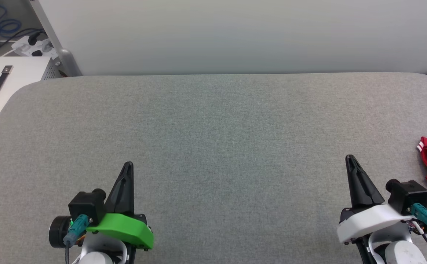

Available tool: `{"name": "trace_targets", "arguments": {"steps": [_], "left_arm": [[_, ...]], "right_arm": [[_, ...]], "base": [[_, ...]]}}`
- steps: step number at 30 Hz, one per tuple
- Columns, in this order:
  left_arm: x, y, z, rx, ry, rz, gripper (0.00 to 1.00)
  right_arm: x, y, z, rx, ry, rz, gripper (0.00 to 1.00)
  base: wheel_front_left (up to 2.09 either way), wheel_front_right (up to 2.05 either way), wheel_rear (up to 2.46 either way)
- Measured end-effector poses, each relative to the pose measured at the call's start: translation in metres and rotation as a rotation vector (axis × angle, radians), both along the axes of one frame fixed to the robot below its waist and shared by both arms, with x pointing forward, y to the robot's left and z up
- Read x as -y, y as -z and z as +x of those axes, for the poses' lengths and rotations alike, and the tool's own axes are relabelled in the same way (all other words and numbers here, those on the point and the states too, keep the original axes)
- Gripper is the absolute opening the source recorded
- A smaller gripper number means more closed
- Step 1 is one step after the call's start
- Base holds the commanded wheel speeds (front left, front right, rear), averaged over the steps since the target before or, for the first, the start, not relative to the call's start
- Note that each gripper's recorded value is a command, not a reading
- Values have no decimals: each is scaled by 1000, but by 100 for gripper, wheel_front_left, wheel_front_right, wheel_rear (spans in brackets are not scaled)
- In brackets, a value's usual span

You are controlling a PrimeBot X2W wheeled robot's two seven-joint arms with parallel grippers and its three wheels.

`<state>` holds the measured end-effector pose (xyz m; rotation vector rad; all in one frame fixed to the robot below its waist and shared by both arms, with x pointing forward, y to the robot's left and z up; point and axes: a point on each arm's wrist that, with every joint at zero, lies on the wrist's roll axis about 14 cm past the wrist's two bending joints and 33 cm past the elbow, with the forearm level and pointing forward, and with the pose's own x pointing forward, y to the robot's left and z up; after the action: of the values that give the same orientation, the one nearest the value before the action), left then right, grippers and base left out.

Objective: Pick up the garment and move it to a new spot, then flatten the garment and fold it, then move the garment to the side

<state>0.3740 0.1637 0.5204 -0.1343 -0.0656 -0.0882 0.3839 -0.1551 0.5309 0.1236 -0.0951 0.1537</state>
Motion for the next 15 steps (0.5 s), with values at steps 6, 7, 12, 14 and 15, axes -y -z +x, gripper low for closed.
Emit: {"name": "trace_targets", "arguments": {"steps": [6, 7, 12, 14, 15], "left_arm": [[-1, -1, 0, -1, -4, 16, 0], [-1, -1, 0, -3, -4, 18, 0], [-1, -2, 0, -5, -8, 29, 0], [-2, -3, 0, -6, -11, 35, 0], [-2, -3, 0, -6, -11, 38, 0]], "right_arm": [[0, 0, -1, -7, 1, -14, 0], [0, 0, -1, -7, 1, -16, 0], [0, 1, -2, -12, 1, -28, 0], [0, 1, -2, -17, 2, -32, 0], [1, 1, -2, -18, 2, -33, 0]], "base": [[0, 0, 0], [0, 0, 0], [0, 0, 0], [0, 0, 0], [0, 0, 0]]}}
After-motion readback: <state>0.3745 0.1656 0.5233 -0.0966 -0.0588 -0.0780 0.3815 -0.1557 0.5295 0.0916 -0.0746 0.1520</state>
